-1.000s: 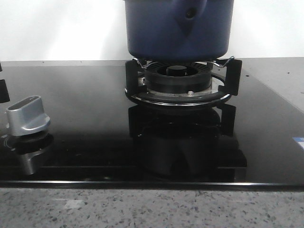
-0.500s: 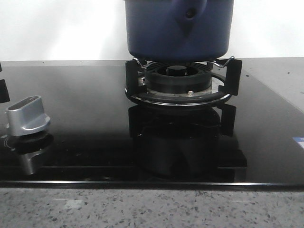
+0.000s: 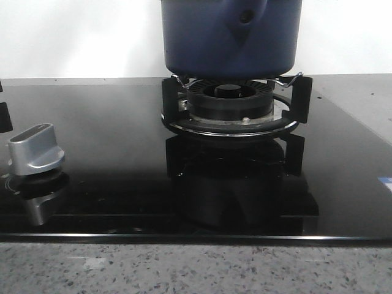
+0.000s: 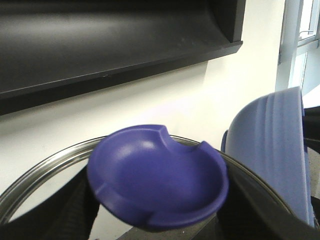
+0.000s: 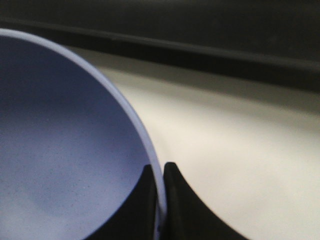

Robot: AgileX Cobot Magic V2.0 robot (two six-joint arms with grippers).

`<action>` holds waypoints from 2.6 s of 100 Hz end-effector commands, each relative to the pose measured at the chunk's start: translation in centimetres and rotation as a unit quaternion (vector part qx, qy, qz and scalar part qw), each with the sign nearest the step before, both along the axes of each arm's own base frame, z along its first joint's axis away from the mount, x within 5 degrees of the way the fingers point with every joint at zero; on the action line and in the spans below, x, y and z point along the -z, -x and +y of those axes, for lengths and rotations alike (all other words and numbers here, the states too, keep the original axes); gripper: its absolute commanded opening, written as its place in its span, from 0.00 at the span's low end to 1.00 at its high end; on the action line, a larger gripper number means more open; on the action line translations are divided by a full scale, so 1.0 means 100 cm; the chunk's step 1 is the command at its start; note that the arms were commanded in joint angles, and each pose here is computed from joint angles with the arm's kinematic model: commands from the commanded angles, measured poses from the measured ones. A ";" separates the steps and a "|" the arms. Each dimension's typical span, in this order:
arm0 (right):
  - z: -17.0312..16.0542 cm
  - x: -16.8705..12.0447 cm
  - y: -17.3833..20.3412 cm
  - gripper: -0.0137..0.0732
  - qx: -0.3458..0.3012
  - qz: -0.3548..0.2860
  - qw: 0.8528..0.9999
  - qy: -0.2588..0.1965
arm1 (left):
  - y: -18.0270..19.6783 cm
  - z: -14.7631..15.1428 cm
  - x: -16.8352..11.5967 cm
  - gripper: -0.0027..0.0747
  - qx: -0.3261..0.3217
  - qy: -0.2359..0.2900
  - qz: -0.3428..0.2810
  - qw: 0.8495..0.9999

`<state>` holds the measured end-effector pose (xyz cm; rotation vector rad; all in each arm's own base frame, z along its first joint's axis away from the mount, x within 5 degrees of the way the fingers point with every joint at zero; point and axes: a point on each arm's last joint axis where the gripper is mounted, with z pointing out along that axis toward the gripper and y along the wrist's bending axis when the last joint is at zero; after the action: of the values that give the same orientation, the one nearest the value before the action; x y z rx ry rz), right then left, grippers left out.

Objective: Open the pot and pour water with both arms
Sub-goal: 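Tilt the bowl over the open pot with the right gripper to pour water, then lower the bowl onto the counter and open the right gripper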

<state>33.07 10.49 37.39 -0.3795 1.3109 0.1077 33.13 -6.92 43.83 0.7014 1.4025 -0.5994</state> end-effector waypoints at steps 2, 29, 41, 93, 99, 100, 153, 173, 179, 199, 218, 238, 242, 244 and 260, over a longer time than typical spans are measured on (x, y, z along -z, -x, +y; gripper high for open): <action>-0.004 -0.032 0.011 0.10 0.009 -0.104 0.995 -0.008 | 0.019 0.001 -0.033 0.43 0.003 0.046 -0.039 0.998; -0.004 -0.030 0.009 0.10 0.010 -0.128 0.992 -0.013 | 0.019 0.001 -0.033 0.43 0.003 0.046 -0.039 0.998; -0.005 -0.029 0.012 0.10 0.008 -0.168 0.985 -0.030 | 0.019 0.001 -0.033 0.43 0.003 0.046 -0.039 0.998; -0.012 -0.025 0.020 0.10 0.021 -0.231 0.969 -0.081 | 0.020 0.001 -0.033 0.43 0.004 0.046 -0.039 0.998; -0.012 -0.023 0.019 0.10 0.021 -0.230 0.970 -0.080 | 0.020 0.001 -0.033 0.43 0.004 0.046 -0.039 0.998; -0.012 -0.024 0.019 0.10 0.021 -0.230 0.970 -0.080 | 0.020 0.001 -0.033 0.43 0.004 0.046 -0.039 0.998; -0.012 -0.023 0.019 0.10 0.021 -0.228 0.970 -0.080 | 0.020 0.001 -0.033 0.43 0.004 0.046 -0.039 0.998; -0.016 -0.027 0.021 0.10 0.036 -0.176 0.980 -0.089 | 0.021 -0.002 -0.032 0.43 0.013 0.036 -0.040 0.998; -0.019 -0.032 0.024 0.10 0.042 -0.148 0.983 -0.096 | 0.021 -0.002 -0.032 0.43 0.015 0.037 -0.040 0.998; -0.039 -0.058 0.038 0.10 0.061 -0.014 0.993 -0.100 | 0.024 -0.004 -0.033 0.43 0.032 0.041 -0.041 0.998; -0.085 -0.082 0.049 0.10 0.108 0.185 0.974 -0.077 | 0.029 -0.014 -0.035 0.43 0.065 0.053 -0.042 0.996; -0.140 -0.074 0.059 0.10 0.185 0.355 0.913 -0.080 | 0.033 -0.042 -0.035 0.43 0.081 0.048 -0.049 0.994; -0.149 -0.066 0.058 0.10 0.196 0.383 0.899 -0.082 | 0.034 -0.047 -0.035 0.43 0.081 0.046 -0.052 0.994; -0.154 -0.062 0.058 0.10 0.204 0.400 0.890 -0.081 | 0.035 -0.049 -0.035 0.43 0.081 0.045 -0.053 0.994; -0.192 -0.022 0.054 0.10 0.241 0.528 0.809 -0.090 | 0.038 -0.070 -0.033 0.43 0.083 0.045 -0.050 0.994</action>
<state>27.98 -7.19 39.26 0.1997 2.4173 0.0169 31.35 -13.35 43.85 0.8412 1.3340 -0.7006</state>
